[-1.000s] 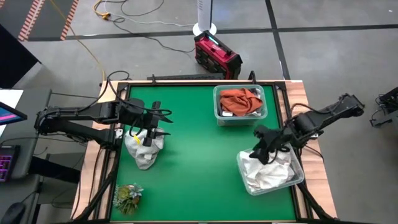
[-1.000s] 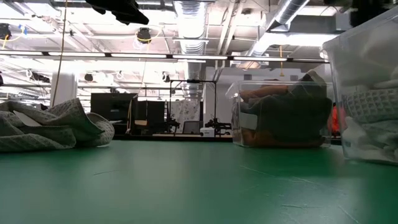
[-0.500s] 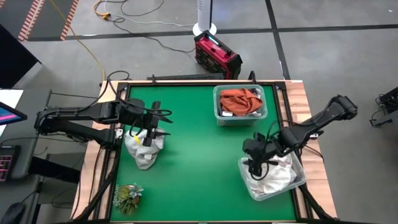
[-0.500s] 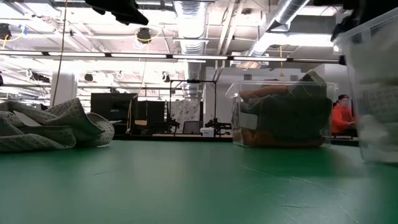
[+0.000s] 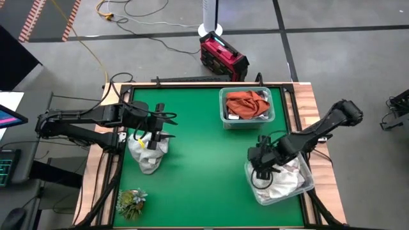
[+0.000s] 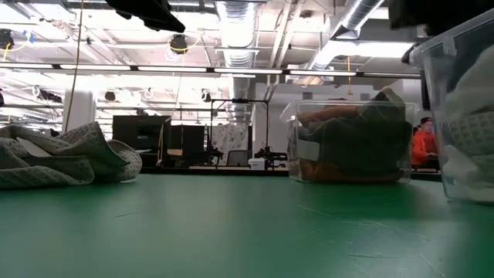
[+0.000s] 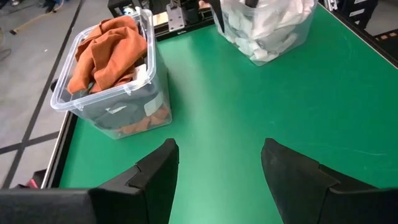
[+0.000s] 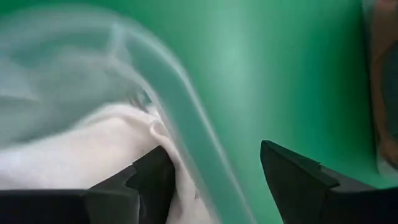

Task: Sort towels by color in basket
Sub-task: Put the white towel into the bottom transparent bin

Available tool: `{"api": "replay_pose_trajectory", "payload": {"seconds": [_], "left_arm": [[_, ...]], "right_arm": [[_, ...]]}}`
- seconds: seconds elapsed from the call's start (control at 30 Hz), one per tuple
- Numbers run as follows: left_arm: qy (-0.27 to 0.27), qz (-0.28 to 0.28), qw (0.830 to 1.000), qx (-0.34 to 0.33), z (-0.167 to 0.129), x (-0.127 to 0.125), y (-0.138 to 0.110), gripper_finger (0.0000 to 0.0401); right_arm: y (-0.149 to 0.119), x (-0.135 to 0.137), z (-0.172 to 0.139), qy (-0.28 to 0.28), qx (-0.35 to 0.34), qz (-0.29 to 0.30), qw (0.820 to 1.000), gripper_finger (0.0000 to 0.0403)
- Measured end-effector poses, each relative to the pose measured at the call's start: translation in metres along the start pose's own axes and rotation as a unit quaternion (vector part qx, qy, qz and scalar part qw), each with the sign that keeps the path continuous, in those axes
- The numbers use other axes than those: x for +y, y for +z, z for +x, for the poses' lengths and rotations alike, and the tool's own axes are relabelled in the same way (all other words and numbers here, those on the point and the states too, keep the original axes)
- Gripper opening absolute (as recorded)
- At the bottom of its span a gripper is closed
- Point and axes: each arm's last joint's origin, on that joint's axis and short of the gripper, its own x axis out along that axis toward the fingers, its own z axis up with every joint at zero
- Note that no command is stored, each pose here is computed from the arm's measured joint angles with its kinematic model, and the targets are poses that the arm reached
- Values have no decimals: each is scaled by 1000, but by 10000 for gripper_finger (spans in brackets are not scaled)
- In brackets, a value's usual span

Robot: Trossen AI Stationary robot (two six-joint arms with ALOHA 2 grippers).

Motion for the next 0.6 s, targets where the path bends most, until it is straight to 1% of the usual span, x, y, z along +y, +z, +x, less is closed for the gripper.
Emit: {"api": "replay_pose_trajectory", "payload": {"seconds": [0.13, 0.27, 0.37, 0.47, 0.6], "left_arm": [[0, 2, 1000, 0, 0, 0, 0, 219], [0, 2, 1000, 0, 0, 0, 0, 219], [0, 2, 1000, 0, 0, 0, 0, 219], [0, 1, 1000, 0, 0, 0, 0, 219], [0, 1, 1000, 0, 0, 0, 0, 219]], "right_arm": [[-1, 12, 21, -31, 51, -49, 997, 260], [2, 15, 25, -45, 73, -57, 995, 259], [9, 15, 10, -41, 78, -54, 995, 259], [19, 10, -17, -33, 57, -33, 997, 259], [26, -1, -50, -28, 35, -16, 999, 259]]}}
